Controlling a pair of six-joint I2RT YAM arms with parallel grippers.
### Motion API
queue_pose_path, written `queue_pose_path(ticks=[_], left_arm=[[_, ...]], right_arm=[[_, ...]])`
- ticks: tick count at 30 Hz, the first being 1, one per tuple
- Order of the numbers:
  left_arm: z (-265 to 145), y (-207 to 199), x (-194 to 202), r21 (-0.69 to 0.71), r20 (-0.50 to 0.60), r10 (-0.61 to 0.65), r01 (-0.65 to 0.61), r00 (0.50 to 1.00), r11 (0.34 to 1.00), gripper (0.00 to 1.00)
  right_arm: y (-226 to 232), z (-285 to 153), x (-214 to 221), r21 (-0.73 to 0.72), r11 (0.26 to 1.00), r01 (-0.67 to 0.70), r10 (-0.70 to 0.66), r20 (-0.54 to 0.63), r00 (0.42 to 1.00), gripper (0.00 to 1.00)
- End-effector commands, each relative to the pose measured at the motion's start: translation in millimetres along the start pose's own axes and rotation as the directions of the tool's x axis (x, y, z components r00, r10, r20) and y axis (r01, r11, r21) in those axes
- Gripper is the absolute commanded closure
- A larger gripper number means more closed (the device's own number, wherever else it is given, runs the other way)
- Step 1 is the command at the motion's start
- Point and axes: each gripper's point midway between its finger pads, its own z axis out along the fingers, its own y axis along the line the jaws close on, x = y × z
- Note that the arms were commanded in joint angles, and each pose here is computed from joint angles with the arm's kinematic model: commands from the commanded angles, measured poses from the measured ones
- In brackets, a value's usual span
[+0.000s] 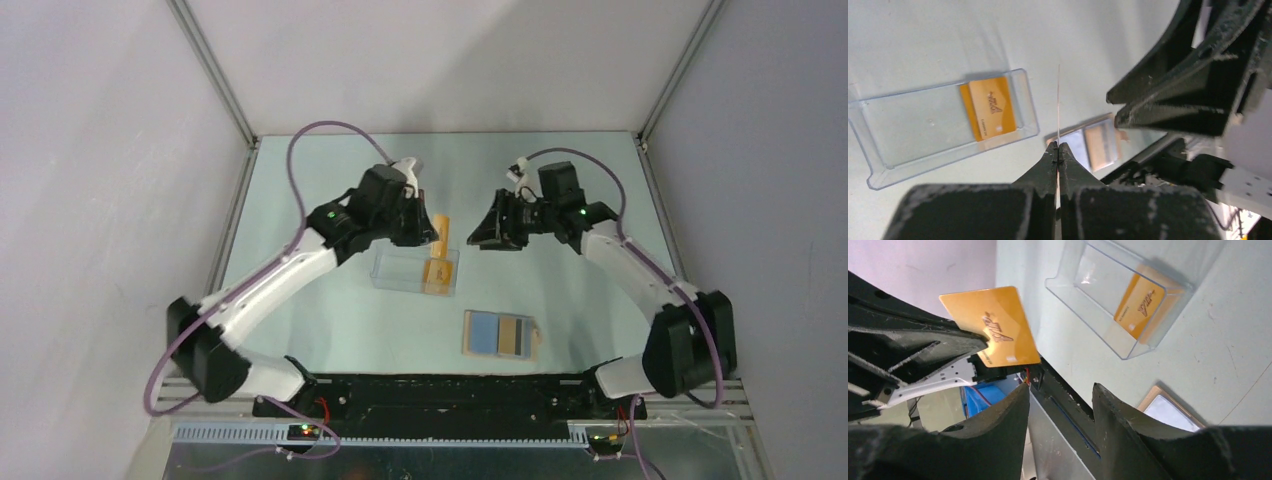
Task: Put the credit cards into the card holder
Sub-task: Pick up the credit card from the storage box.
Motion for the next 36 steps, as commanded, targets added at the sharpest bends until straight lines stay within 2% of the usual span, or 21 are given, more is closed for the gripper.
queue_pose_path(ticks=[1, 2, 3, 4, 5, 6, 7, 8, 9, 10, 13, 15, 17, 22, 25, 36], left_arm=[[-28, -16, 2, 0.120, 0.046, -0.053, 0.047, 0.998, 0.992, 1.00], [-41, -34, -5, 0.217, 0.082, -0.071, 0.052, 0.994, 0.975, 1.00], [-40, -35, 3, 0.244, 0.068, -0.084, 0.065, 0.994, 0.968, 1.00], [-55, -55, -7, 0.349, 0.101, -0.123, 0.081, 0.987, 0.934, 1.00], [-53, -56, 1, 0.385, 0.082, -0.153, 0.110, 0.985, 0.917, 1.00], [-70, -76, -7, 0.495, 0.121, -0.154, 0.075, 0.981, 0.866, 1.00], [-67, -77, 2, 0.531, 0.081, -0.205, 0.132, 0.975, 0.837, 1.00], [-79, -91, -2, 0.635, 0.117, -0.215, 0.093, 0.970, 0.767, 1.00], [-86, -97, -3, 0.676, 0.094, -0.258, 0.129, 0.961, 0.726, 1.00], [-95, -103, -4, 0.725, 0.115, -0.264, 0.101, 0.958, 0.682, 1.00], [-113, -114, -6, 0.791, 0.113, -0.289, 0.089, 0.951, 0.605, 1.00], [-120, -117, -4, 0.813, 0.107, -0.283, 0.080, 0.953, 0.577, 1.00], [-124, -119, -3, 0.822, 0.103, -0.283, 0.078, 0.953, 0.564, 1.00], [-120, -119, 2, 0.828, 0.073, -0.287, 0.103, 0.955, 0.552, 1.00], [-116, -118, 5, 0.825, 0.052, -0.287, 0.121, 0.957, 0.552, 1.00], [-107, -115, 4, 0.815, 0.043, -0.297, 0.138, 0.954, 0.562, 1.00]], right_arm=[[22, -30, 1, -0.129, 0.991, 0.027, -0.020, 0.053, 0.998, 0.46], [27, -40, 6, -0.170, 0.985, 0.016, -0.006, 0.057, 0.998, 0.46], [32, -45, 3, -0.200, 0.979, 0.038, -0.022, 0.079, 0.997, 0.45], [37, -54, 9, -0.237, 0.971, 0.026, -0.008, 0.075, 0.997, 0.45], [48, -63, 10, -0.283, 0.957, 0.063, -0.039, 0.092, 0.995, 0.45], [46, -66, 13, -0.299, 0.954, 0.034, -0.009, 0.085, 0.996, 0.45], [56, -73, 15, -0.340, 0.937, 0.074, -0.042, 0.098, 0.994, 0.44], [58, -75, 17, -0.361, 0.930, 0.066, -0.032, 0.101, 0.994, 0.44], [64, -80, 21, -0.387, 0.919, 0.076, -0.042, 0.096, 0.994, 0.43], [66, -81, 23, -0.407, 0.911, 0.067, -0.032, 0.093, 0.995, 0.43], [78, -88, 32, -0.468, 0.881, 0.070, -0.036, 0.081, 0.996, 0.42], [83, -90, 35, -0.486, 0.870, 0.081, -0.048, 0.080, 0.996, 0.43], [88, -89, 39, -0.497, 0.863, 0.086, -0.059, 0.070, 0.996, 0.43], [99, -85, 43, -0.522, 0.847, 0.102, -0.083, 0.061, 0.995, 0.54], [110, -92, 41, -0.554, 0.822, 0.129, -0.102, 0.078, 0.992, 0.57], [120, -101, 43, -0.573, 0.806, 0.152, -0.118, 0.097, 0.988, 0.60]])
